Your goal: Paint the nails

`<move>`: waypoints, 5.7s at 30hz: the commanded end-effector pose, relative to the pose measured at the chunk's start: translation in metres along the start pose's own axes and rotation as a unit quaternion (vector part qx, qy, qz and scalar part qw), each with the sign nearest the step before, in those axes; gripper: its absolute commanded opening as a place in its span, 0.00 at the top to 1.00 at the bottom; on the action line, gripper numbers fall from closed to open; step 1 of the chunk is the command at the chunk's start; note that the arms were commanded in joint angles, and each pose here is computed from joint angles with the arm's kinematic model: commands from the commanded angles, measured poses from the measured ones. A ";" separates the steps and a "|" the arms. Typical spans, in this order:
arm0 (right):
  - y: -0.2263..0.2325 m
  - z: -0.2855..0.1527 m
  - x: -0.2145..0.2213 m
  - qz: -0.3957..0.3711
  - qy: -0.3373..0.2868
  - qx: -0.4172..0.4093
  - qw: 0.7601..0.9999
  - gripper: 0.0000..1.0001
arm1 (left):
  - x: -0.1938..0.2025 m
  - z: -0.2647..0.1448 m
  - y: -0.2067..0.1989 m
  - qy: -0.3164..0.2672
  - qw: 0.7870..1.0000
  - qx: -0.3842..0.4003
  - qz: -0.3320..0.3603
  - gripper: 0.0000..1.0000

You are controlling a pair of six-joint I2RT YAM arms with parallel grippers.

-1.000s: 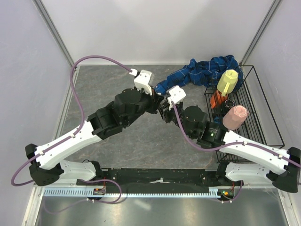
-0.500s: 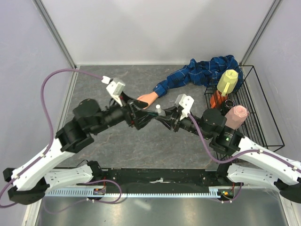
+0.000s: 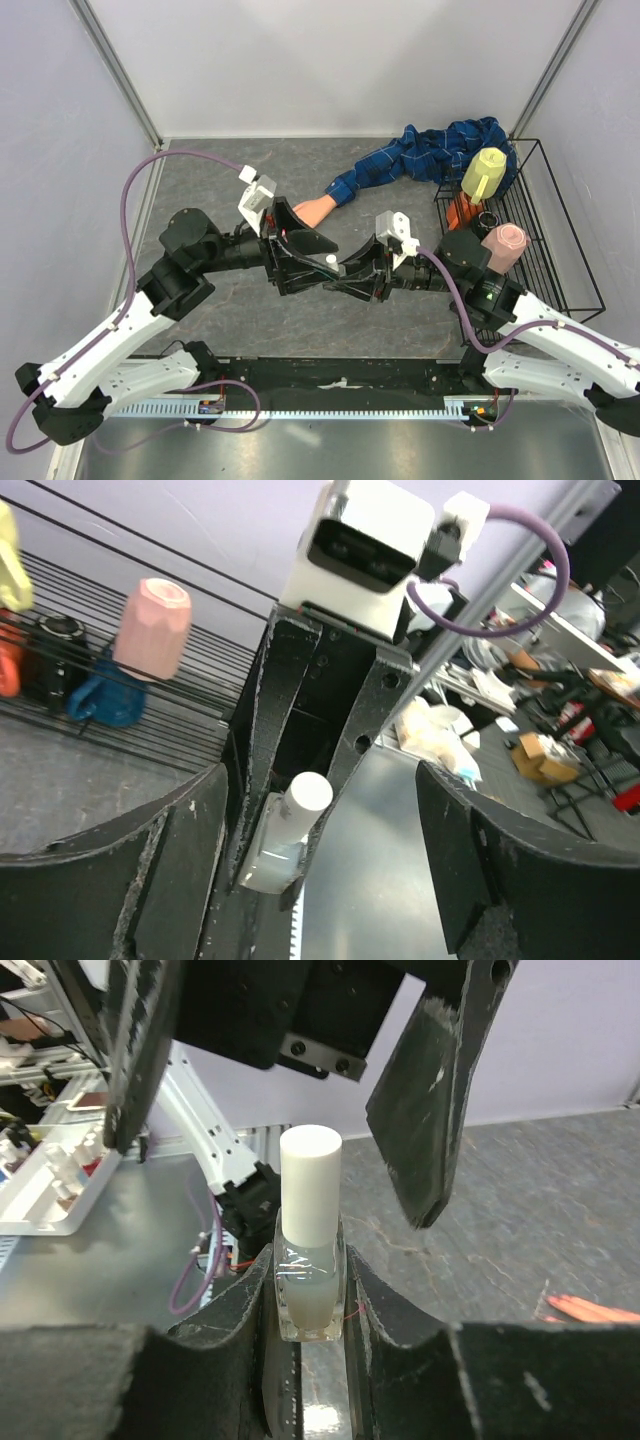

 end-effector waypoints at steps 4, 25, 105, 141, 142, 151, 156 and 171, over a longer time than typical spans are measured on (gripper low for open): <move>0.005 -0.001 -0.031 -0.001 -0.056 -0.027 0.998 1.00 | -0.003 0.002 -0.025 0.025 0.997 0.070 0.015 0.39; -0.111 -0.003 0.016 -0.021 0.069 0.285 0.956 1.00 | -0.065 0.001 0.087 -0.142 0.928 -0.332 0.095 0.98; -0.133 0.027 0.004 -0.150 0.064 0.327 0.931 1.00 | -0.093 0.017 0.105 -0.172 0.881 -0.441 -0.006 0.98; 0.023 0.021 -0.027 0.042 -0.070 -0.205 0.975 1.00 | -0.005 -0.023 -0.024 0.075 0.990 0.060 0.102 0.32; 0.022 0.020 -0.028 0.039 -0.070 -0.203 0.976 1.00 | -0.004 -0.022 -0.023 0.076 0.991 0.062 0.096 0.34; 0.003 0.019 -0.028 0.040 -0.082 -0.162 0.983 1.00 | -0.007 -0.022 -0.027 0.079 0.990 0.061 0.096 0.54; -0.010 0.021 -0.029 0.034 -0.076 -0.133 0.988 1.00 | -0.011 -0.019 -0.017 0.074 0.993 0.033 0.087 0.60; -0.115 0.028 0.004 -0.072 0.075 0.300 0.948 1.00 | -0.077 -0.029 0.089 -0.095 0.909 -0.404 0.035 0.98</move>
Point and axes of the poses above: each gripper's point midway between its finger pads, its own z axis out along the fingers, its own y axis along the line the jaws close on, x = y × z, the point moved 2 cm from there along -z, back along the fingers, and after that the axes turned 12 degrees about -z, right-handed, at the moved point
